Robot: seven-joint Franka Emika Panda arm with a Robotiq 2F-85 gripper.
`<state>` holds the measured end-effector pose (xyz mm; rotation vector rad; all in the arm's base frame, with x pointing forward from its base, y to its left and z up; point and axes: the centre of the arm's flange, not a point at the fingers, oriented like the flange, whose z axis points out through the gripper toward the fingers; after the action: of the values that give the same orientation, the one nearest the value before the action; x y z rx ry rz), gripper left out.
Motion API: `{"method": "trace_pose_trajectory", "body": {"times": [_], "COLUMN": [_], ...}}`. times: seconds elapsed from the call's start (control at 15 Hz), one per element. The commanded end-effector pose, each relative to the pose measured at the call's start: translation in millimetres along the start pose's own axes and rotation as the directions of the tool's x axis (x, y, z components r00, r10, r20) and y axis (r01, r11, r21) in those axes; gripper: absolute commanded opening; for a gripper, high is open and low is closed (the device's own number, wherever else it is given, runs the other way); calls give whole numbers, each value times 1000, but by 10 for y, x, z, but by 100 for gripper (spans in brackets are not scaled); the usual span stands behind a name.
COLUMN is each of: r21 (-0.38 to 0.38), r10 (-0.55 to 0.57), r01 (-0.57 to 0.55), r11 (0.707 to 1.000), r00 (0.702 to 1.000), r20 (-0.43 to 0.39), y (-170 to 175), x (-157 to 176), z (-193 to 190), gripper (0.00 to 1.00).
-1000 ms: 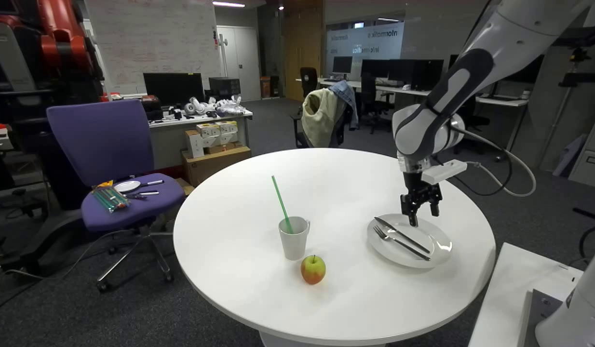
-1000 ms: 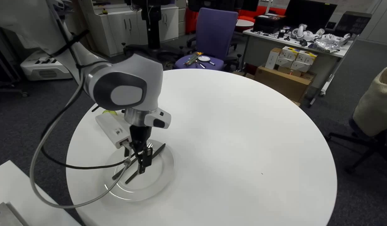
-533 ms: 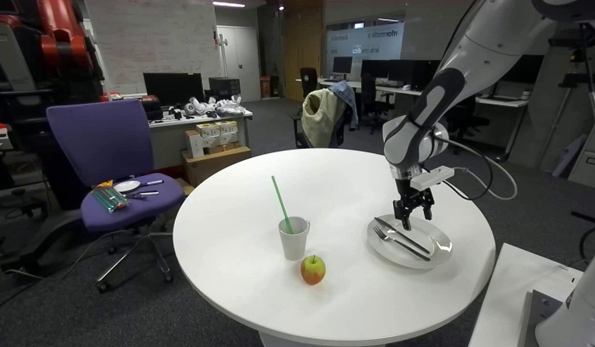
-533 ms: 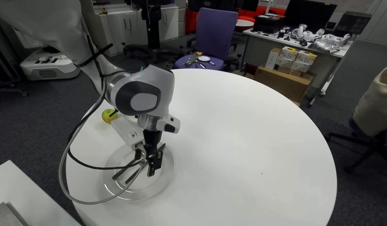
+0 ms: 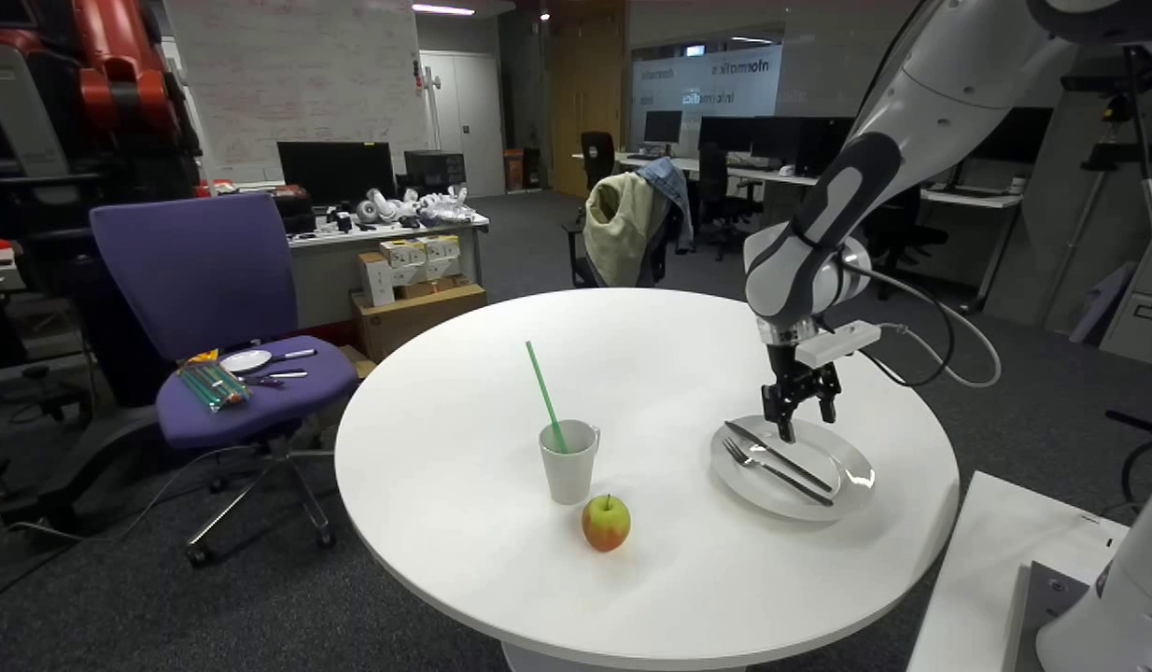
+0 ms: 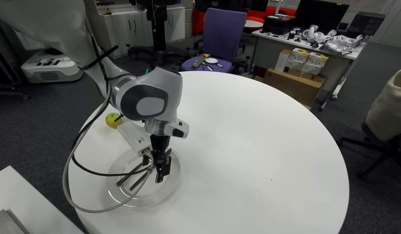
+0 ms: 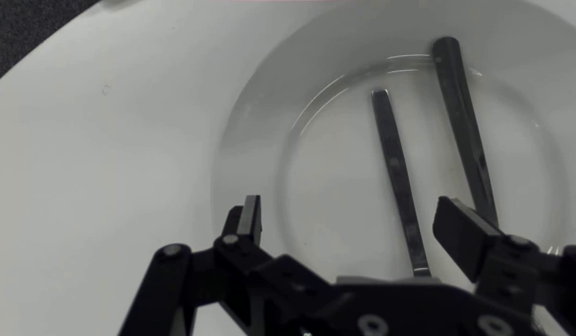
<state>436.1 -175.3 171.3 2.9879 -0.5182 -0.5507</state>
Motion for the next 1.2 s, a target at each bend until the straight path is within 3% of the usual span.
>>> {"method": "trace_pose_trajectory", "body": {"times": [0.0,1.13], "r21": [12,19], "r10": [25,25], "r01": [-25,-23], "r11": [1000,1000], "r00": [999,989], "r20": [-36,-146], "y": [117,45], "x": [-167,-305], "z": [-39,193], "gripper": [100,100]}}
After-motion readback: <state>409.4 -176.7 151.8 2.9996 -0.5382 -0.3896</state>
